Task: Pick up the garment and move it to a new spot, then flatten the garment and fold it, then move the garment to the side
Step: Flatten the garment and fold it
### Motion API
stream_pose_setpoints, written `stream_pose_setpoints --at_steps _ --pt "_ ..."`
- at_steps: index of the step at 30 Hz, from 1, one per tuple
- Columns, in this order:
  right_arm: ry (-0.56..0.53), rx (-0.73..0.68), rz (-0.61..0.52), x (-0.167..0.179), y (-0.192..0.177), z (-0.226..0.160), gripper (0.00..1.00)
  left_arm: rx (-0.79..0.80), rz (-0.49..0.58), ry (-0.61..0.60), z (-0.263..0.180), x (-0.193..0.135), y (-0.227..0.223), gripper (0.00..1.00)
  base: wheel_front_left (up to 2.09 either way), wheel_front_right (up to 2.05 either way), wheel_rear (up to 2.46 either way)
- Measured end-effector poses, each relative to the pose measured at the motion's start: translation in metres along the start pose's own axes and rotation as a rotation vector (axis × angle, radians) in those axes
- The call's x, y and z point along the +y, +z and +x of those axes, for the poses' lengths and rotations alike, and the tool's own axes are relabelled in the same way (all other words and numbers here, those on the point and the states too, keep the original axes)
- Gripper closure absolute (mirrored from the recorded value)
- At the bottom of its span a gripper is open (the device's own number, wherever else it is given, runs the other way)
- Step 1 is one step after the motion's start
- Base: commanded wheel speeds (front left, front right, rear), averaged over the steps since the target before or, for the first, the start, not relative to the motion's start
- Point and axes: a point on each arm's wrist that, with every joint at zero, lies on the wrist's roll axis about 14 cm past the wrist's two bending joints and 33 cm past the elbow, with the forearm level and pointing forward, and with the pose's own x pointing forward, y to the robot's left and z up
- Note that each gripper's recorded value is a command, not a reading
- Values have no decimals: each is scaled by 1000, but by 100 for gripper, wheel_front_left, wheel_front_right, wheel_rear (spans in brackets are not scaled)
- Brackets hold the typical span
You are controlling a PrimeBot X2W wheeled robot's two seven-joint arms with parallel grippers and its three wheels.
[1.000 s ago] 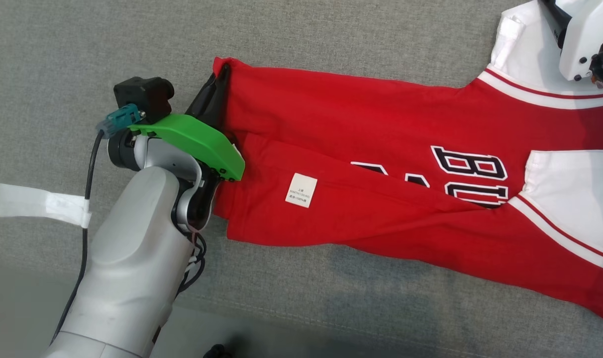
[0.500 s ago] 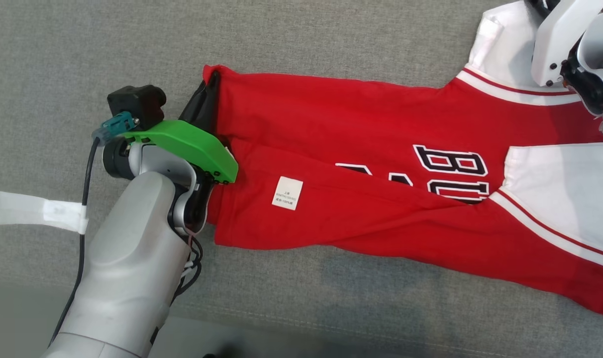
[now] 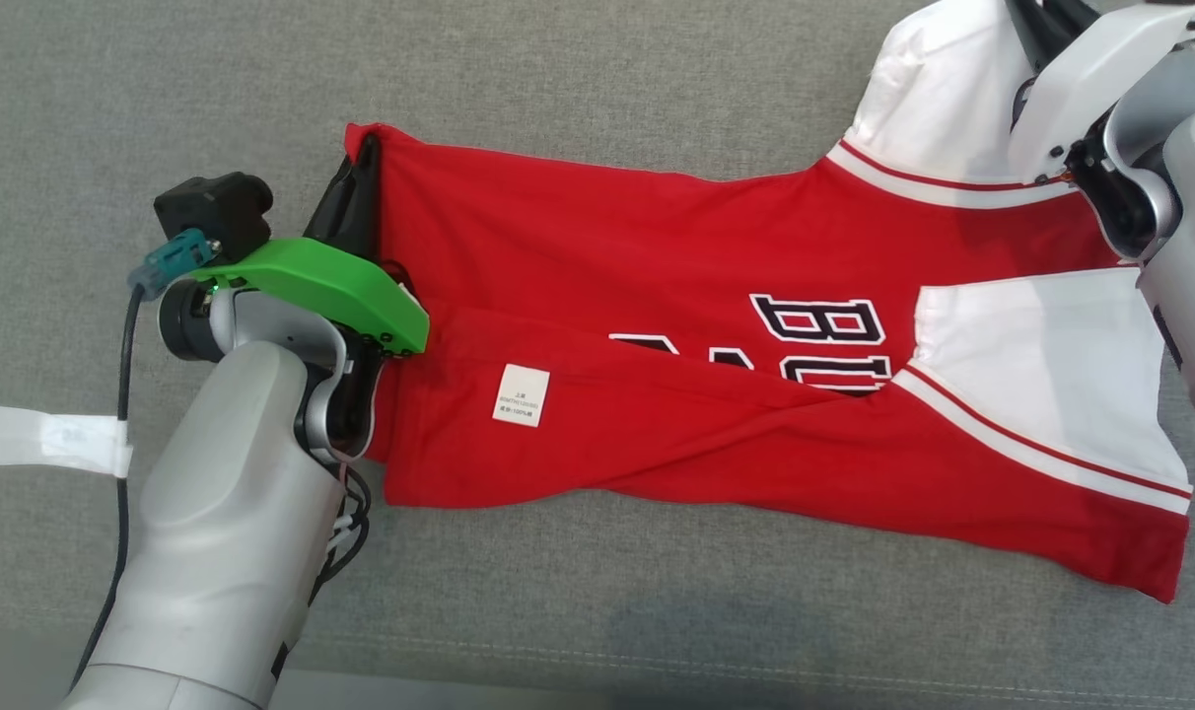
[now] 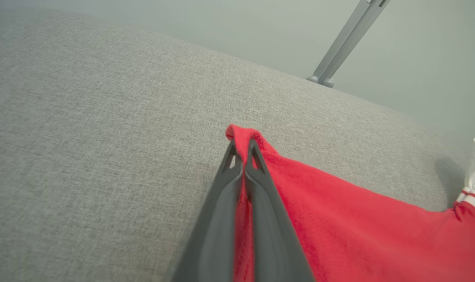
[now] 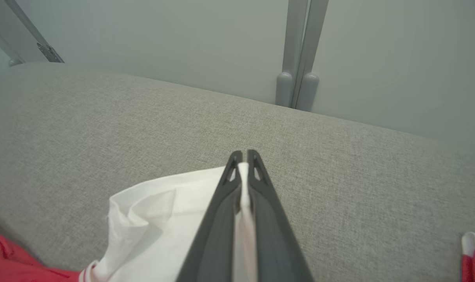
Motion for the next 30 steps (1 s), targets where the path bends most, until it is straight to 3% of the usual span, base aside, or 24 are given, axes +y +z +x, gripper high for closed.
stream_pose_setpoints --at_steps 13,21,27,30 --pt "-22 -180 88 11 -7 -63 100 -12 -22 -44 -27 -11 -3 100 0 0 0" --pt "-12 -145 167 38 -40 -104 100 -31 -72 6 -56 8 -5 100 0 0 0" --pt "-75 -97 210 33 -73 -145 100 18 -135 10 -83 4 -31 100 0 0 0" --pt "-108 -119 227 28 -71 -158 100 34 -155 23 -93 5 -40 100 0 0 0"
